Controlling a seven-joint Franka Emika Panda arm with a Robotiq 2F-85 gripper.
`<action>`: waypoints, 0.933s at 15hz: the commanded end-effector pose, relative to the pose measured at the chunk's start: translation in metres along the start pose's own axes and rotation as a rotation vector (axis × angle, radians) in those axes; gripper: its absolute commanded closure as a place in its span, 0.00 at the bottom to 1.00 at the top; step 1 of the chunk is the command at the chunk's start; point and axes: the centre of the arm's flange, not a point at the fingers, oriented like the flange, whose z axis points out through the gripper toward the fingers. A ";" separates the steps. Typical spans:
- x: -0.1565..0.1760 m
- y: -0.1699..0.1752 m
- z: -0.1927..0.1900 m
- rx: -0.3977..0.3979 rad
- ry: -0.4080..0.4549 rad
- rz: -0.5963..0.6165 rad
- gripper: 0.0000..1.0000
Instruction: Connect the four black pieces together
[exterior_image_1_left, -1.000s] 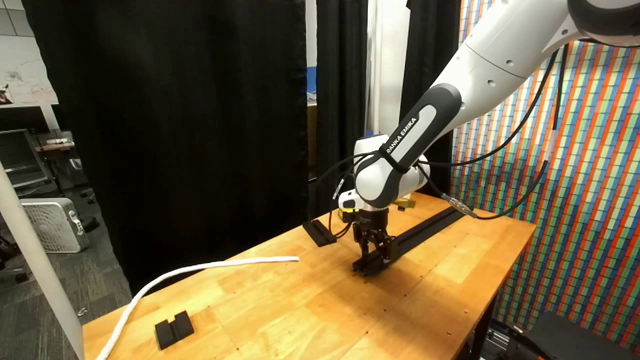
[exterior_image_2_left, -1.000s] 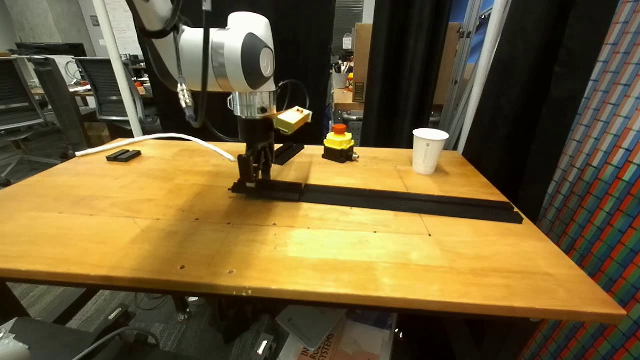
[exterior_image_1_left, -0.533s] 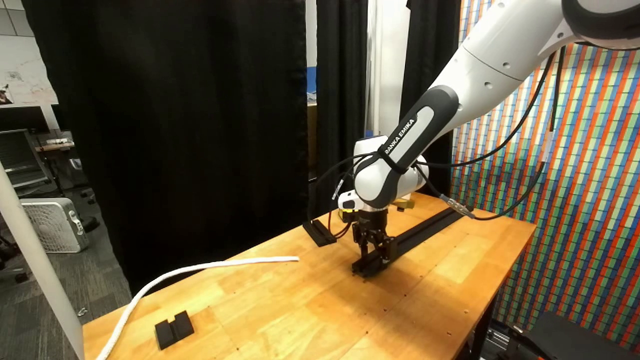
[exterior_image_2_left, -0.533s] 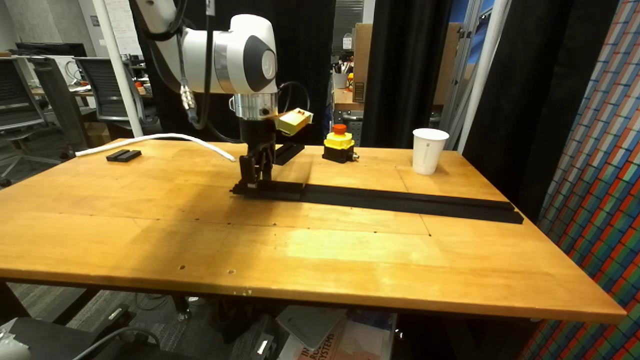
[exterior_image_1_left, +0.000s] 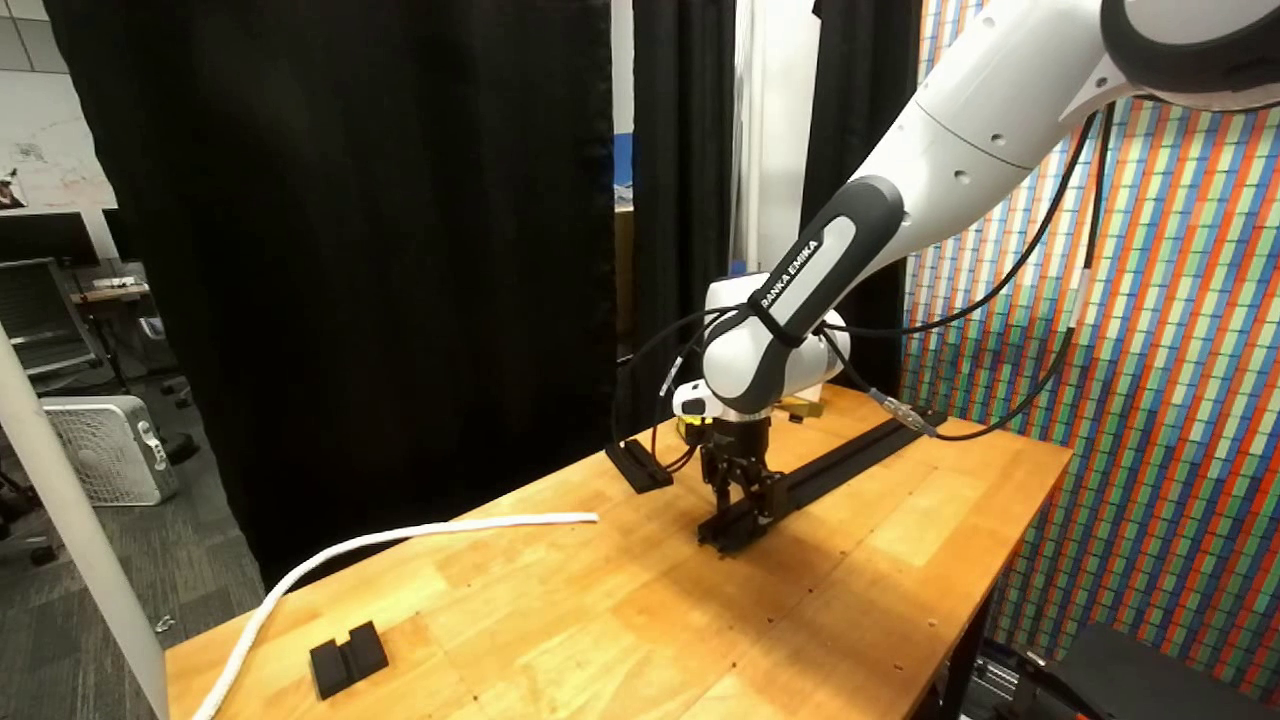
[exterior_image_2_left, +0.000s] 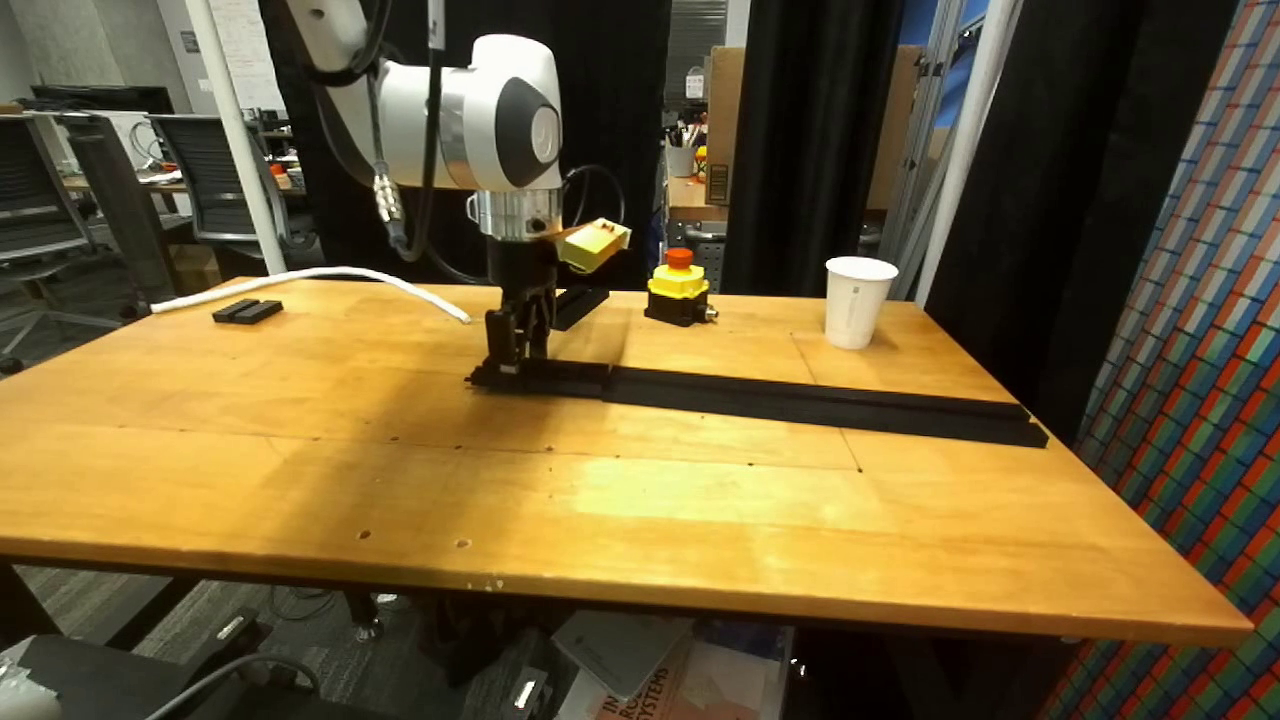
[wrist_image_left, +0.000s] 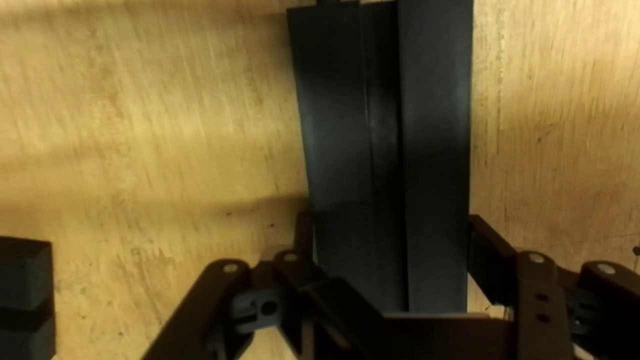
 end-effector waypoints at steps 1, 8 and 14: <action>-0.009 0.011 -0.006 0.000 0.029 0.008 0.52; -0.022 0.013 -0.008 -0.007 0.043 0.065 0.52; -0.031 0.014 -0.008 -0.009 0.054 0.096 0.52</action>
